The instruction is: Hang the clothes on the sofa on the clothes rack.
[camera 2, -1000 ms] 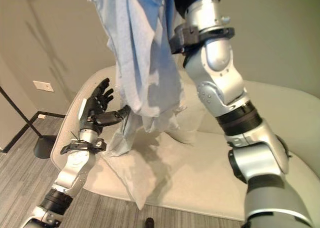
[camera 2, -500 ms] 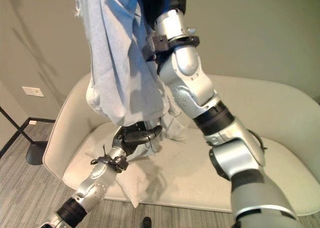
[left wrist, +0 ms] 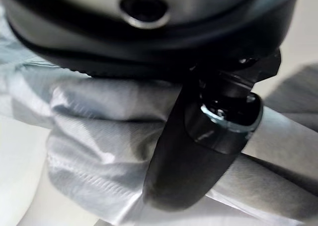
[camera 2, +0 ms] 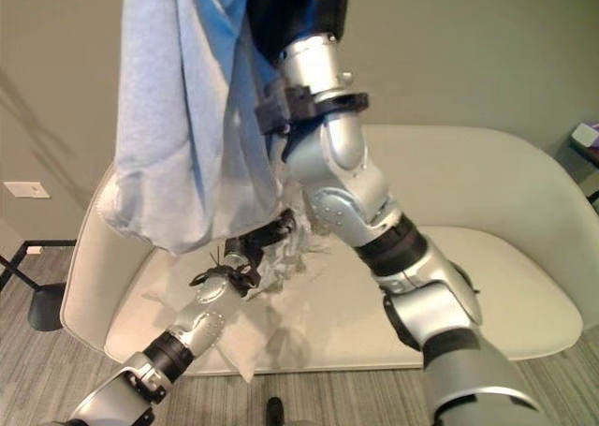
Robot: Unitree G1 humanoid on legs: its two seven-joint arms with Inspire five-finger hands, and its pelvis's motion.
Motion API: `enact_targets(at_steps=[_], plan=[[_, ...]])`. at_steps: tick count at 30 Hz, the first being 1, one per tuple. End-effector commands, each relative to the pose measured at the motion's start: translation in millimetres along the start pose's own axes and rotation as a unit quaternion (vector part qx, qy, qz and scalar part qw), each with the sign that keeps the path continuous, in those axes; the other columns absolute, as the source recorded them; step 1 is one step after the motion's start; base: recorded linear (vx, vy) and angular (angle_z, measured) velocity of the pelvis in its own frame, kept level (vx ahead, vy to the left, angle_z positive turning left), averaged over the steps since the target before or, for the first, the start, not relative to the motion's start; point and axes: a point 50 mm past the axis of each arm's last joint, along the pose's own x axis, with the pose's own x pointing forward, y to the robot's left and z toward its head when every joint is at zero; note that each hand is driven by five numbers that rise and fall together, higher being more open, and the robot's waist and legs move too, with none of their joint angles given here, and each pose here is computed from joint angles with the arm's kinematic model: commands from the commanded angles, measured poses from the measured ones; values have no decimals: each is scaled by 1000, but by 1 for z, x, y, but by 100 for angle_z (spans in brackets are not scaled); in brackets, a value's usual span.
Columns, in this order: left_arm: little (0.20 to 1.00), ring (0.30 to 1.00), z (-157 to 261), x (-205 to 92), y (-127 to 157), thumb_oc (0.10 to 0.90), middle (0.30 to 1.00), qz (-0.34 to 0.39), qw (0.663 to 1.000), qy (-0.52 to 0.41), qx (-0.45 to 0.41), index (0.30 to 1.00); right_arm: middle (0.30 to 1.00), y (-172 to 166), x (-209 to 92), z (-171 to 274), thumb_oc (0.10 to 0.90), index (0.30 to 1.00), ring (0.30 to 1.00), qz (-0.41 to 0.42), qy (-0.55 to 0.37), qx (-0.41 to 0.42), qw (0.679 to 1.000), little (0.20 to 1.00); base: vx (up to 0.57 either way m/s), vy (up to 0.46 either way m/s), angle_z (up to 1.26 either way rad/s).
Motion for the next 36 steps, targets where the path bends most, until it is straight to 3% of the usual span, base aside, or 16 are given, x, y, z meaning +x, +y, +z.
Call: enact_targets(at_steps=[1,8,14,15,35,36], plan=[[300,300,48,-5,-12,400,300,-30,991,-128,-28,300,300,8,15,61,400,300,300,22,-158,2,987,300,0,0,0],[300,300,74,-32,35,400,300,38,979,-198,17,300,300,-16,0,80,400,300,300,8,-174,-57,983,300,22,-14,7],[300,300,73,-33,35,400,300,38,979,-197,17,300,300,-16,0,80,400,300,300,8,-173,-57,983,300,1,0,3],[300,300,81,-47,56,400,300,68,972,-219,48,300,300,-24,-5,85,400,300,300,9,-170,-79,982,300,0,0,0],[300,300,84,-55,65,400,300,82,968,-227,61,300,300,-27,-9,86,400,300,300,11,-165,-87,982,300,1,2,3],[300,300,97,-78,94,400,300,134,951,-257,109,300,300,-45,-23,91,400,300,300,12,-142,-131,981,300,70,76,2]])
